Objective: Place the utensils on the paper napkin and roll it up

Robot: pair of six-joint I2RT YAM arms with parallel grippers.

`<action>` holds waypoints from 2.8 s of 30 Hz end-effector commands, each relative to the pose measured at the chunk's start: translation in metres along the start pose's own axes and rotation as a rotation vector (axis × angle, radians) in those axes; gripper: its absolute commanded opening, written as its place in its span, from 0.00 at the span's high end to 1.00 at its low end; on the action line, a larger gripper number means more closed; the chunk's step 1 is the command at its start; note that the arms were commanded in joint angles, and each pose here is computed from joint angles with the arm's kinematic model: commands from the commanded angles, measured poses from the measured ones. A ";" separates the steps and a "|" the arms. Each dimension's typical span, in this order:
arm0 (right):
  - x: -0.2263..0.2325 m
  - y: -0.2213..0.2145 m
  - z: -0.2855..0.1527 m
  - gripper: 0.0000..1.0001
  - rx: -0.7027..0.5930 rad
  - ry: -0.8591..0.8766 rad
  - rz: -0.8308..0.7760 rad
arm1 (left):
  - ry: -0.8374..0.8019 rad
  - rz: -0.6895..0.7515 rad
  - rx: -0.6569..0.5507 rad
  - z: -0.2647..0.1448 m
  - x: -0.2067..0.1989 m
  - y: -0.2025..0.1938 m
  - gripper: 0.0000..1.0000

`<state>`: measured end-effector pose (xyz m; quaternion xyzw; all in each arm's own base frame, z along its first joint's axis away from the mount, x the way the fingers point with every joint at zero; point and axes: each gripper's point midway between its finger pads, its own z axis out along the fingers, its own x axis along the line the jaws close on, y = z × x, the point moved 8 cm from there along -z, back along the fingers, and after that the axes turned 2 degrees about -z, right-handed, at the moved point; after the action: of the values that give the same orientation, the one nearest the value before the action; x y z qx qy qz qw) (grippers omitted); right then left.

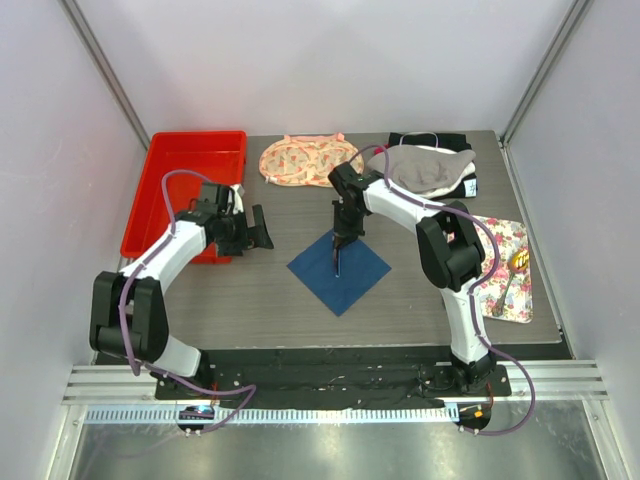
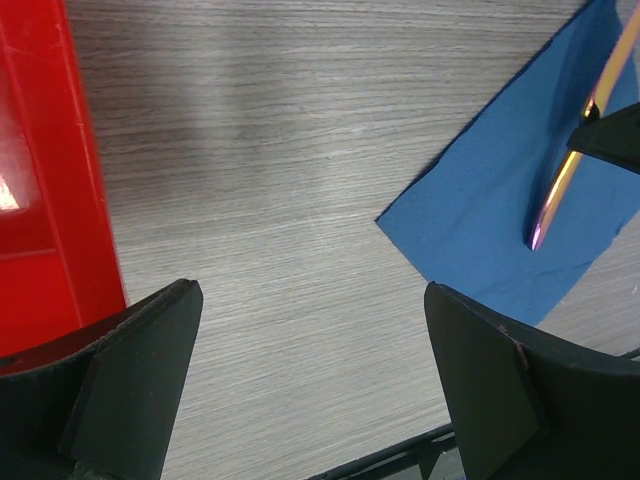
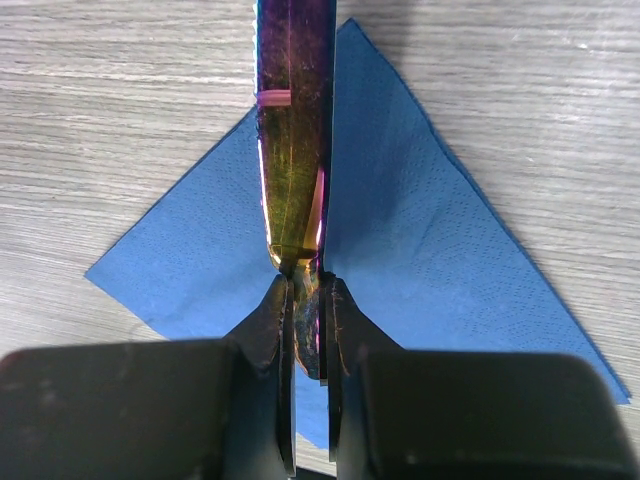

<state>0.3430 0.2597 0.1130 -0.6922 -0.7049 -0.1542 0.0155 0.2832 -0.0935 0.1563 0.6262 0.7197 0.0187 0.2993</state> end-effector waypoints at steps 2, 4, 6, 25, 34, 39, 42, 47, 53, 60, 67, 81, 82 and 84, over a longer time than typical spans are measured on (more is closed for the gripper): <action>0.009 0.000 -0.010 0.99 -0.017 0.027 0.022 | 0.002 0.022 -0.054 0.001 -0.005 0.015 0.01; 0.010 -0.002 -0.011 0.99 -0.016 0.026 0.026 | 0.005 0.021 -0.050 0.002 -0.005 0.015 0.01; 0.007 -0.005 -0.010 0.99 -0.009 0.015 0.039 | 0.012 0.018 -0.046 0.003 -0.004 0.015 0.01; 0.005 -0.016 0.005 0.77 0.046 0.010 0.045 | 0.033 0.022 -0.022 0.007 -0.002 0.016 0.01; 0.004 -0.012 0.002 0.62 0.027 0.001 0.023 | -0.036 0.046 -0.011 0.005 -0.009 0.018 0.03; 0.004 0.007 -0.010 0.57 -0.026 0.008 -0.024 | -0.139 0.086 -0.034 0.004 -0.025 0.020 0.14; 0.004 0.015 -0.013 0.56 -0.035 0.021 -0.054 | -0.216 0.096 0.001 0.011 -0.037 0.016 0.28; 0.005 0.022 -0.017 0.59 -0.014 0.110 -0.119 | -0.338 0.060 0.093 0.029 -0.054 0.006 0.54; -0.015 0.016 -0.019 0.78 0.014 0.134 -0.148 | -0.394 0.086 0.133 0.052 -0.080 -0.001 0.74; -0.034 0.015 -0.002 0.88 0.024 0.087 -0.154 | -0.367 0.078 0.197 0.086 -0.089 -0.009 0.93; -0.045 0.025 0.013 0.89 0.005 0.057 -0.144 | -0.295 0.076 0.228 0.115 -0.080 -0.011 1.00; -0.073 0.056 0.032 0.88 -0.043 0.035 -0.111 | -0.223 0.056 0.212 0.137 -0.077 0.006 1.00; -0.072 0.057 0.029 0.87 -0.046 0.046 -0.105 | -0.223 0.054 0.210 0.137 -0.077 0.007 1.00; -0.068 0.058 0.022 0.85 -0.052 0.079 -0.102 | -0.225 0.047 0.209 0.136 -0.078 0.007 1.00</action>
<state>0.3951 0.2031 0.0943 -0.6535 -0.7314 -0.1915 0.0363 0.3467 -0.2159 0.0833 0.6736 0.6511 -0.1433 0.3190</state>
